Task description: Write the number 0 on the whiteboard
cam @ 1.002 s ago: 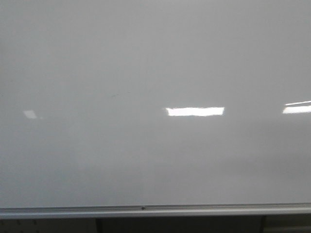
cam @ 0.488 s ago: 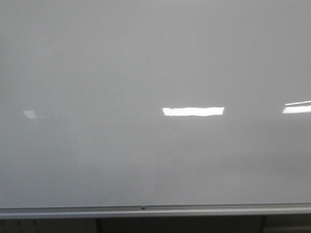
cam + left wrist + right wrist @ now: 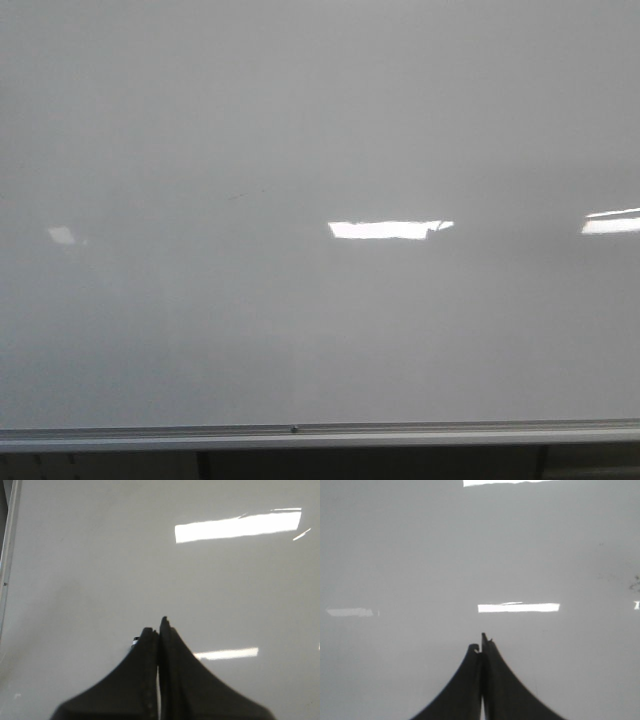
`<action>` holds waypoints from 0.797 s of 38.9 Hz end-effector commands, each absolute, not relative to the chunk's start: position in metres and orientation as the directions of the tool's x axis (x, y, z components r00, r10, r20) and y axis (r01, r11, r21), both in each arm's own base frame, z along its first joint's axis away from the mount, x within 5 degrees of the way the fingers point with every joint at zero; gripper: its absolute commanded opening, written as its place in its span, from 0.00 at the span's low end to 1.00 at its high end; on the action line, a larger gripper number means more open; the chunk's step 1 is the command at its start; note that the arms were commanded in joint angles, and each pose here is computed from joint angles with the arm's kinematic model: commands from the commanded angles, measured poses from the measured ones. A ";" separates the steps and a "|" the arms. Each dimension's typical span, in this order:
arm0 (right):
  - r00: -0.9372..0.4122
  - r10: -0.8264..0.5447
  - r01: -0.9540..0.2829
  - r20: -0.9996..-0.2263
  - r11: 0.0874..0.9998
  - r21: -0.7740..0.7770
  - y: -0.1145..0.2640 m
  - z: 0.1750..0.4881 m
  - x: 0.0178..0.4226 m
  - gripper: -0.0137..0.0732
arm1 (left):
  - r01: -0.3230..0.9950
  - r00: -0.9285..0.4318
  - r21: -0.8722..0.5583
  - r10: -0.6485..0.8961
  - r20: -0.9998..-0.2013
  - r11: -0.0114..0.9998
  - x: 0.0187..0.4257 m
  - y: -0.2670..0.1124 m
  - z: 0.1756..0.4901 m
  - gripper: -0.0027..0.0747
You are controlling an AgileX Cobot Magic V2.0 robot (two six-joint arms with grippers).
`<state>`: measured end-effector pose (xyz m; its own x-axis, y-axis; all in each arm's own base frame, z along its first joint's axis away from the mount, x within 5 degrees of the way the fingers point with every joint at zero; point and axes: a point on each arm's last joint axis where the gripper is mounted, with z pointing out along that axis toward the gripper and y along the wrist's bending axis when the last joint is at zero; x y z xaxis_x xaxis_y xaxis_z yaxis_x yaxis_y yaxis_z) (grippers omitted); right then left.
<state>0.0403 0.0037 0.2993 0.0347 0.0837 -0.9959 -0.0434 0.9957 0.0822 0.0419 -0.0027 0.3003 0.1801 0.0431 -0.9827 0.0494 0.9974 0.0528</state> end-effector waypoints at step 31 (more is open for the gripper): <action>-0.062 0.075 -0.031 -0.995 0.997 0.077 0.003 0.342 0.082 0.65 | 0.069 -0.074 0.035 0.041 -0.996 0.997 0.089 -0.006 0.333 0.87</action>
